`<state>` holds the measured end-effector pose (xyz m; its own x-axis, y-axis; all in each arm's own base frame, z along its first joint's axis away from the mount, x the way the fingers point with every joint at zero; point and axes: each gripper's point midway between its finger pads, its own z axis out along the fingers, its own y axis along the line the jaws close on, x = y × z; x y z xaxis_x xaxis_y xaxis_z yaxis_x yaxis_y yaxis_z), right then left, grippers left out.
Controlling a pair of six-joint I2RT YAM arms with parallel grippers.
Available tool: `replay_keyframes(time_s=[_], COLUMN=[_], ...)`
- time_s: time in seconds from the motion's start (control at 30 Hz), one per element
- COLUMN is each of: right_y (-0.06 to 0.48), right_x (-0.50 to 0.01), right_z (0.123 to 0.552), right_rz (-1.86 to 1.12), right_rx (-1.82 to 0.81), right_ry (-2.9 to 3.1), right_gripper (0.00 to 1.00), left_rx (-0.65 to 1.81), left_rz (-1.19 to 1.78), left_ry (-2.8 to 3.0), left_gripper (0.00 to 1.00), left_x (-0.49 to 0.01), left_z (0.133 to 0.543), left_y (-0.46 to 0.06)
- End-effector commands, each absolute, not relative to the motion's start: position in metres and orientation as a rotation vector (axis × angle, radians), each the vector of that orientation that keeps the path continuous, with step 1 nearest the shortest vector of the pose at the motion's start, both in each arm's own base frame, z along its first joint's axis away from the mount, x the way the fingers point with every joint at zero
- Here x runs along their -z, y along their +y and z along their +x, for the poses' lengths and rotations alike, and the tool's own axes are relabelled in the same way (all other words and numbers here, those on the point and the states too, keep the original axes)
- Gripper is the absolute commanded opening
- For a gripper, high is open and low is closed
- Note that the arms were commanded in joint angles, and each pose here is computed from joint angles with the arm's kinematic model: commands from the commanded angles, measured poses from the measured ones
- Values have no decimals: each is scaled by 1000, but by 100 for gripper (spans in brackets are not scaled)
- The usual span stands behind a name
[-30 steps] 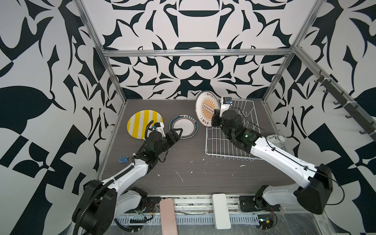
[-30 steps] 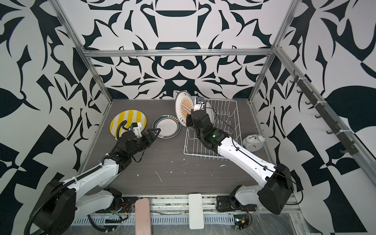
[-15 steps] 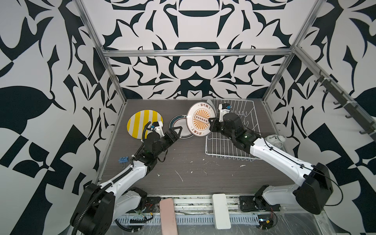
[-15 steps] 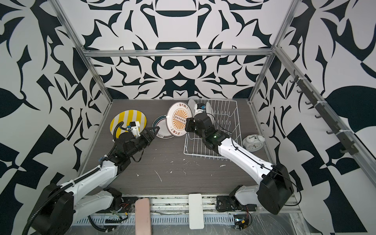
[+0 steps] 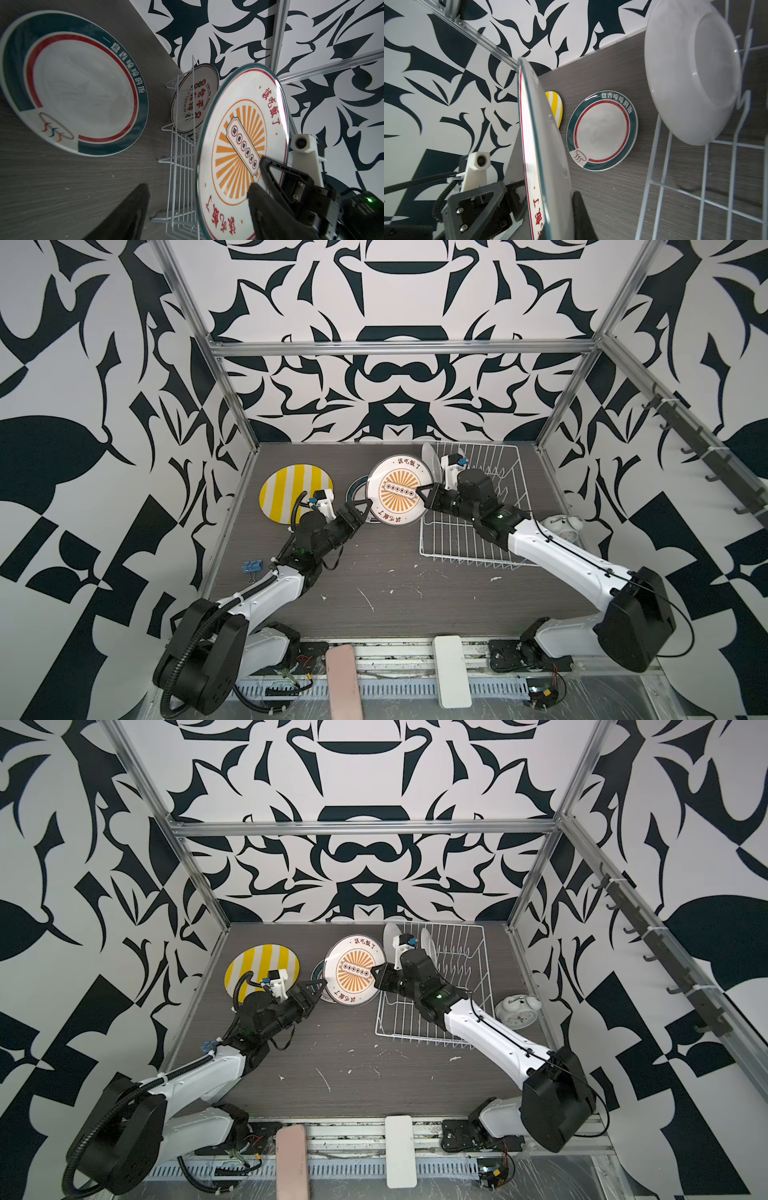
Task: Unload the plates from the dish rack
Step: Place the plate on the plate.
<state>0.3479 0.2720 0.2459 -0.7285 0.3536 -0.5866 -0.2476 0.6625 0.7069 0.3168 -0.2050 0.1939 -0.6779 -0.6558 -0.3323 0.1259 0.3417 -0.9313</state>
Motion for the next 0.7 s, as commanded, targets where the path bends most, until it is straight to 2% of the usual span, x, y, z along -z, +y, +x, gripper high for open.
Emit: replay_keyframes(time_s=[0.0,0.23,0.47,0.67], right_y=[295,301,303,306], right_x=[-275,-269,-269,-266], right_z=[344,344,344,344], right_rz=[47,40,30,15], right_rx=[-1293,-1332,-1347,-1367], right_ry=[2050,2070,2074,2096], right_gripper=[0,0,0,0], left_rx=[1443,1447,1447,1449], left_rz=[-447,-450,-459,-468], left_ry=[1852,1848,1845,1845], left_gripper=[75,59,38,26], left_x=[-205,-205,-205,-202], left_z=[316,315,315,315], left_y=[-205,-203,-202,-201])
